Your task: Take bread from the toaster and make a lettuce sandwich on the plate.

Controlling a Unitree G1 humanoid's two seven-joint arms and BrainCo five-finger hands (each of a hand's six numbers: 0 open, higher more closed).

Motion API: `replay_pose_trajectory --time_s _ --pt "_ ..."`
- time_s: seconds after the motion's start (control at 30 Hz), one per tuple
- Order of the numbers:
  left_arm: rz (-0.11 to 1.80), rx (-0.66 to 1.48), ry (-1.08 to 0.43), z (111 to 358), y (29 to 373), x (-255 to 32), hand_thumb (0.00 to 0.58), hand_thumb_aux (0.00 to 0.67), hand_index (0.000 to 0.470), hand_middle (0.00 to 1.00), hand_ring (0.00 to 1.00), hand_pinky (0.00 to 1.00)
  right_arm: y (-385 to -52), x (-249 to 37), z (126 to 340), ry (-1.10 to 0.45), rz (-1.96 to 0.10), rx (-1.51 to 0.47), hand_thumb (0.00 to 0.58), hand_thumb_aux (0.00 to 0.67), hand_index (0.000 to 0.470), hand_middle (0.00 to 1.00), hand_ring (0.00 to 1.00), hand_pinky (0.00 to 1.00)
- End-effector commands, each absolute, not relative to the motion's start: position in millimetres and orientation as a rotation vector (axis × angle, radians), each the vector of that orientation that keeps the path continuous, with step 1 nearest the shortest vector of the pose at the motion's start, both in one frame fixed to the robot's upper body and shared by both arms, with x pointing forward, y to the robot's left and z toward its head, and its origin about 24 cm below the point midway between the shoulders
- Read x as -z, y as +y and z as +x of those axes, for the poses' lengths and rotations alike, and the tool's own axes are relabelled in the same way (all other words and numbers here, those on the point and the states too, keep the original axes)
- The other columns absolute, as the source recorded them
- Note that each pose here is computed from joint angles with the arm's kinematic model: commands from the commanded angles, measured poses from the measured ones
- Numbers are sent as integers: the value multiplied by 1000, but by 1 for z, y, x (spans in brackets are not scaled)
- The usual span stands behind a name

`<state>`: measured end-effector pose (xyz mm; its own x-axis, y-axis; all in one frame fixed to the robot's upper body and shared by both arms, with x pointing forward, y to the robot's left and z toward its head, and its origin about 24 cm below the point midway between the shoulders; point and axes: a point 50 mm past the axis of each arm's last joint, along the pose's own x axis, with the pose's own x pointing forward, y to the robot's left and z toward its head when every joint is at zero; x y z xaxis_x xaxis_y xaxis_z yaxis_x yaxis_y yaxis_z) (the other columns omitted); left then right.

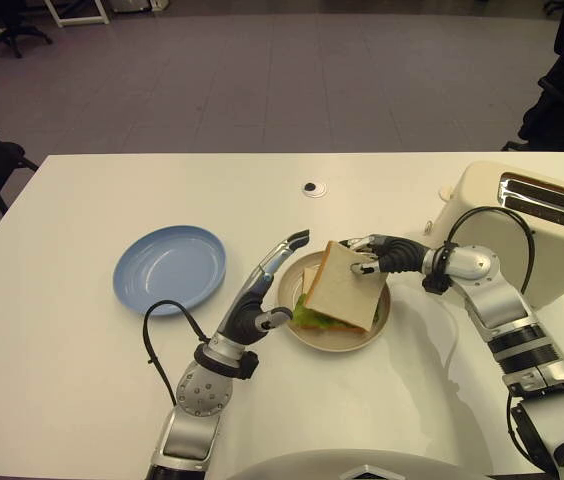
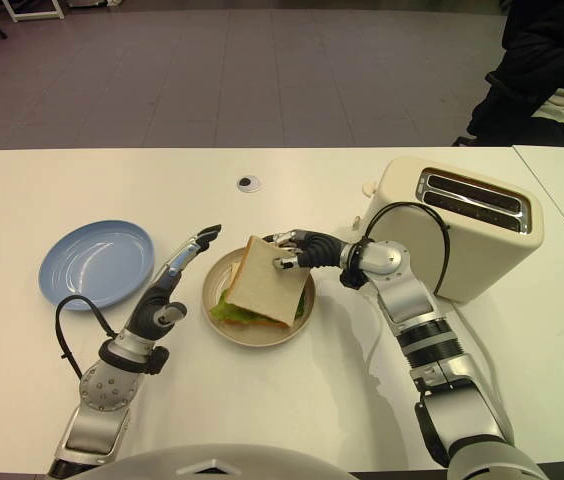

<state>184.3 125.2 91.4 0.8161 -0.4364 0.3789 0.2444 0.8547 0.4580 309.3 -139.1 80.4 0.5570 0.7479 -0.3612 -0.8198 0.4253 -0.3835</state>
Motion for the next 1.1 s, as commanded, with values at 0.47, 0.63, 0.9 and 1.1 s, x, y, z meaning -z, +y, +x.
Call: replay_pose_trajectory --time_s 0.47,0.63,0.9,1.1 --pt "1300 710 -428 186 109 -22 0 0 0 0 0 0 -122 -71 308 61 -662 -964 580 670 470 0 0 0" --pt "1332 772 -321 182 118 -6 0 0 0 0 0 0 -123 -86 315 -19 -668 -883 0 0 0 0 0 0" --pt "1267 809 -270 176 117 -2 0 0 0 0 0 0 -172 -157 341 -329 -681 -509 0 0 0 0 0 0" --pt "1175 741 -314 183 116 -12 0 0 0 0 0 0 -184 -141 290 -393 -806 -794 0 0 0 0 0 0"
